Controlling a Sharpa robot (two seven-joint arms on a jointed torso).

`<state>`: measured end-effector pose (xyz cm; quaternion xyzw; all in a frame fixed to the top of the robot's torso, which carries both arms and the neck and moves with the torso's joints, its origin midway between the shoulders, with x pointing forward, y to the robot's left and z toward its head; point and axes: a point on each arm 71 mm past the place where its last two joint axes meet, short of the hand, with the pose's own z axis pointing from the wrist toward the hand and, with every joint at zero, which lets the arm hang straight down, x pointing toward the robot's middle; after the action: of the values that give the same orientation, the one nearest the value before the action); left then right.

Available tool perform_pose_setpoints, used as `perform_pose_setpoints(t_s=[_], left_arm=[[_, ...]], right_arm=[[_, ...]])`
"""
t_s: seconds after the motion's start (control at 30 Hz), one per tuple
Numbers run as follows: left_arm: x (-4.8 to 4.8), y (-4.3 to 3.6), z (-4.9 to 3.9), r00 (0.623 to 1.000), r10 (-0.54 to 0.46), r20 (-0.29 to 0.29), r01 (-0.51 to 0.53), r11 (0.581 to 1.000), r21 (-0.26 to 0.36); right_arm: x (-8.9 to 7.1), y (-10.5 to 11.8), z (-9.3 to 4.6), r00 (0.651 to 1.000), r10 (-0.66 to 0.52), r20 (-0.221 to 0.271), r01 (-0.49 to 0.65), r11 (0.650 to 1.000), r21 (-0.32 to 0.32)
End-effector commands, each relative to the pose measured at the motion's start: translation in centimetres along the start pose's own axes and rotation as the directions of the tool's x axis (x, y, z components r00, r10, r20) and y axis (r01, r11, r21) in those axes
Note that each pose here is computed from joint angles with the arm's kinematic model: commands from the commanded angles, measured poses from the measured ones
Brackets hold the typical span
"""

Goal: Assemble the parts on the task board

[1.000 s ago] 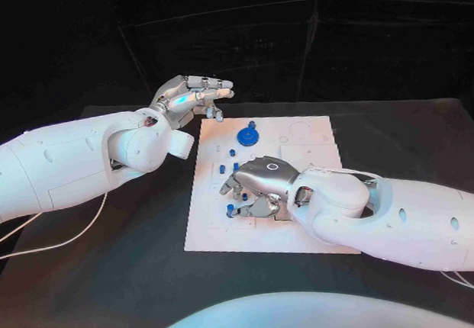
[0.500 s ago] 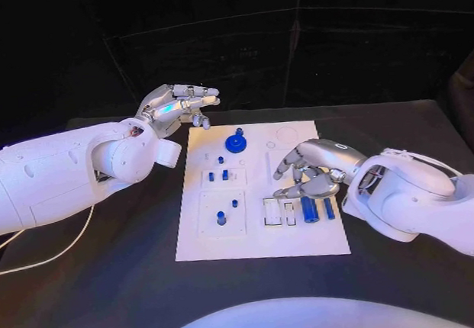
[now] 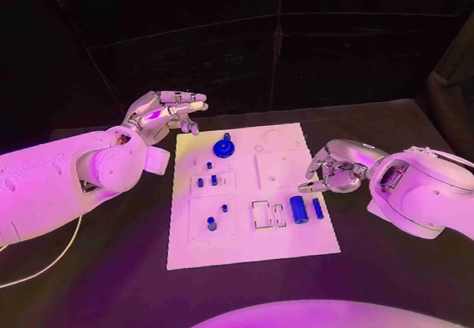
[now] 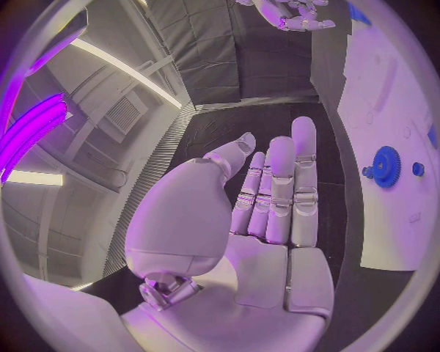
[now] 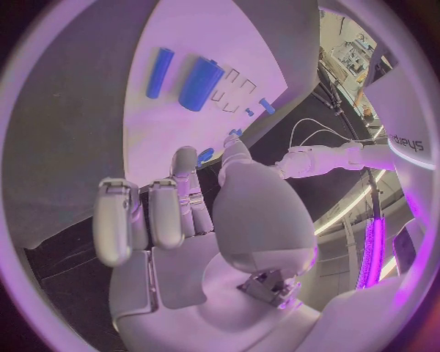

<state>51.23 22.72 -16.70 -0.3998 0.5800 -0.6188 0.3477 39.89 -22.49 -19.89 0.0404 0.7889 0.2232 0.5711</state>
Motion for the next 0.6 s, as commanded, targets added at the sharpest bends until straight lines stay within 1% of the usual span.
perform_pose_setpoints(t_s=[0.03,0.2,0.6], left_arm=[[0.14,-0.15,0.01,1.0,-0.008,-0.011,0.008,1.0,0.009],[0.08,-0.15,-0.05,1.0,-0.008,-0.011,0.008,1.0,0.009],[-0.12,-0.14,-0.17,1.0,-0.007,-0.006,0.007,1.0,0.007]], right_arm=[[0.5,-0.3,0.1,0.997,-0.065,-0.029,0.066,0.996,0.063],[1.8,0.1,0.4,0.994,-0.089,-0.067,0.093,0.994,0.056],[3.9,0.8,0.9,0.986,-0.116,-0.12,0.121,0.992,0.037]])
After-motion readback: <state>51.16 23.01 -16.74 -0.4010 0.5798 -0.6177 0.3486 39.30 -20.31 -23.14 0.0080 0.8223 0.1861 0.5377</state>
